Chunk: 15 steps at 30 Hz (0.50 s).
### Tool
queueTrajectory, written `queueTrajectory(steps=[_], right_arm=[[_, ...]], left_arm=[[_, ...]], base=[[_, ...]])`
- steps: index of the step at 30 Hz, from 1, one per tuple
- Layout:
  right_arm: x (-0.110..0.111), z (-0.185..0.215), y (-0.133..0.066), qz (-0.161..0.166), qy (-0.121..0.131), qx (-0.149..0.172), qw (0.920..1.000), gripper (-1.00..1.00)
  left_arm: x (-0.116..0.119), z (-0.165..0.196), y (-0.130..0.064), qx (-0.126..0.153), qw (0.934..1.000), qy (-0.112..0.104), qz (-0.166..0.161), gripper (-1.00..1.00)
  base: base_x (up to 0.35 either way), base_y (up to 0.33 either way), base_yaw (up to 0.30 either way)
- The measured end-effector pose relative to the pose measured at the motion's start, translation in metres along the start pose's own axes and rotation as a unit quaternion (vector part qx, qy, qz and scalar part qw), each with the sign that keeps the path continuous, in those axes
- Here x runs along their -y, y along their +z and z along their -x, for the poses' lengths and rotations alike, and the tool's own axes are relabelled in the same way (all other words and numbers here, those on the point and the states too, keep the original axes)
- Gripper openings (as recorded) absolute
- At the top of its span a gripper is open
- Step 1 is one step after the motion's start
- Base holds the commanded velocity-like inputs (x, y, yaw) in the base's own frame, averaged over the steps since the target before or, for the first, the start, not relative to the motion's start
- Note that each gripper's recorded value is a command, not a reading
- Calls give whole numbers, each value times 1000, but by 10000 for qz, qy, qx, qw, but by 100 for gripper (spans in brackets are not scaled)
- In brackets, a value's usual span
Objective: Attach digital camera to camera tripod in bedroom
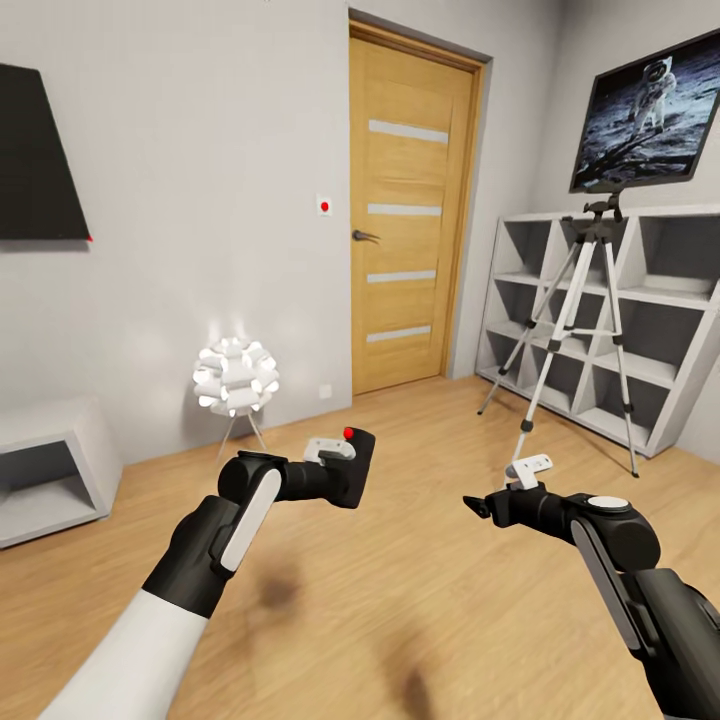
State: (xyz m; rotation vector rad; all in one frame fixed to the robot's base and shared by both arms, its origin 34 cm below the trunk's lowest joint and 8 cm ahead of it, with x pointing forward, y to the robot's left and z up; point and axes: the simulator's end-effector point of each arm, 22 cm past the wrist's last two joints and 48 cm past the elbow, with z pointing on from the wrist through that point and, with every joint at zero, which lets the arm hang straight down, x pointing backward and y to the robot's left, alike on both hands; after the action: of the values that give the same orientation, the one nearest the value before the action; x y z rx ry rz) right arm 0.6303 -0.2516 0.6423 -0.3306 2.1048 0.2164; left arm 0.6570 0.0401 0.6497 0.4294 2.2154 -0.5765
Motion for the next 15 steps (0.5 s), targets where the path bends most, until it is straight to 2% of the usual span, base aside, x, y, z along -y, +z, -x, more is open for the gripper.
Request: queueTrajectory(steps=[15], right_arm=[[2, 35, -10, -2, 22, 22, 10000, 100]], left_arm=[[5, 32, -14, 2, 10000, -8, 0, -100]], base=[[0, 0, 0]])
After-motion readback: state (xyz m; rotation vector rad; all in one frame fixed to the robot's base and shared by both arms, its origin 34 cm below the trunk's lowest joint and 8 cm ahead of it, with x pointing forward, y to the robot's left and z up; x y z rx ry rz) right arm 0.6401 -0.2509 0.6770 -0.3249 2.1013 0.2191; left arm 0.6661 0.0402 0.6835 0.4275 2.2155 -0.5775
